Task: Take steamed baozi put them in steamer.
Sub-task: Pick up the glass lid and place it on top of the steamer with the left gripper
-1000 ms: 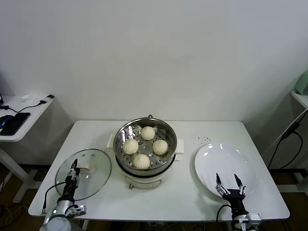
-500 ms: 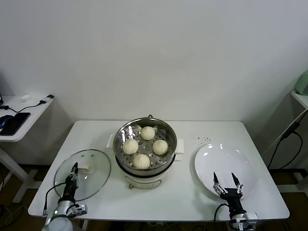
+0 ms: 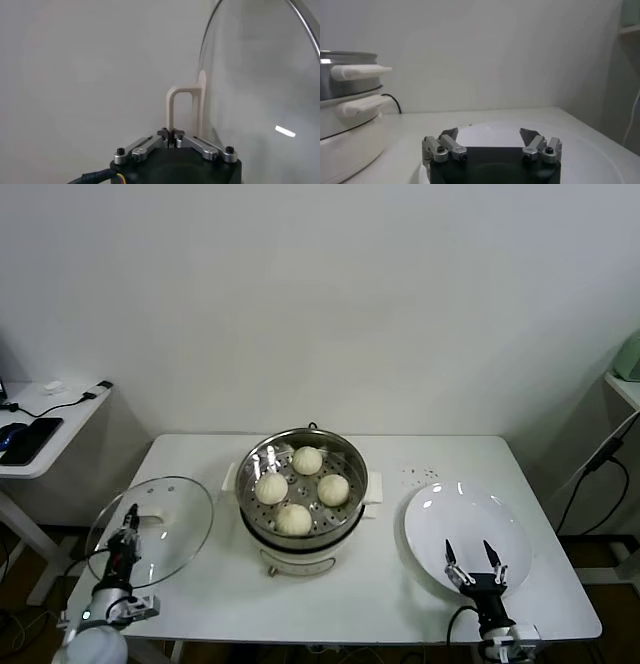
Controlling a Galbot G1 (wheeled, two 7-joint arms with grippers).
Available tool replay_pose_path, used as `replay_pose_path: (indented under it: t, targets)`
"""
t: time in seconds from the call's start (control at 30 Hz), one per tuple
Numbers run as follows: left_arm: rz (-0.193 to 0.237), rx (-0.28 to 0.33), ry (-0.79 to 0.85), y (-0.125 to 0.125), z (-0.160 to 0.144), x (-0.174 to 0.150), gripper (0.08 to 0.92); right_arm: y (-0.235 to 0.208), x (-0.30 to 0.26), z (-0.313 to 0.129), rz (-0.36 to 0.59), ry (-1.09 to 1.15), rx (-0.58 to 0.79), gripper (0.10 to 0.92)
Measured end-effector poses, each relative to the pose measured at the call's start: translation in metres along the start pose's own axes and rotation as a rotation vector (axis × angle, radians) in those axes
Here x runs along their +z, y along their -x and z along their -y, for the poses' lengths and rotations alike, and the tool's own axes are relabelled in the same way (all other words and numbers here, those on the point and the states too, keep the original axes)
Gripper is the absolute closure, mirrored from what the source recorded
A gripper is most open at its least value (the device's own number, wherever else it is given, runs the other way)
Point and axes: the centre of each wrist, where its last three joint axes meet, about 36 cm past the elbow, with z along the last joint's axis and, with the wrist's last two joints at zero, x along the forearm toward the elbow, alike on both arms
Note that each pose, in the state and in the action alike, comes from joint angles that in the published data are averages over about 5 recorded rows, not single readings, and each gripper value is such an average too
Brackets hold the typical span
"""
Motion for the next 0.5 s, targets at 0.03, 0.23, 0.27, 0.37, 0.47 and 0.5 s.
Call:
replay_pose_path:
  t: [0.03, 0.23, 0.27, 0.37, 0.47, 0.5]
  targets:
    - [-0.003, -0.002, -0.006, 0.001, -0.009, 0.001, 0.863, 0.000, 0.000, 0.000, 0.000, -0.001, 0.001, 0.199]
    - [0.002, -0.023, -0.052, 0.007, -0.066, -0.008, 0.863, 0.000, 0.001, 0.000, -0.004, -0.007, 0.006, 0.200]
    - [0.004, -0.026, -0.060, 0.008, -0.074, -0.012, 0.863, 0.000, 0.001, 0.000, -0.005, -0.007, 0.006, 0.200]
    - [0.015, -0.032, -0.083, 0.009, -0.098, -0.027, 0.863, -0.001, 0.002, 0.000, -0.008, -0.010, 0.006, 0.199]
    - [0.029, -0.033, -0.103, 0.009, -0.117, -0.046, 0.863, -0.001, 0.003, 0.001, -0.008, -0.013, 0.005, 0.200]
    - [0.034, -0.031, -0.108, 0.009, -0.122, -0.053, 0.863, -0.001, 0.003, 0.001, -0.008, -0.014, 0.005, 0.200]
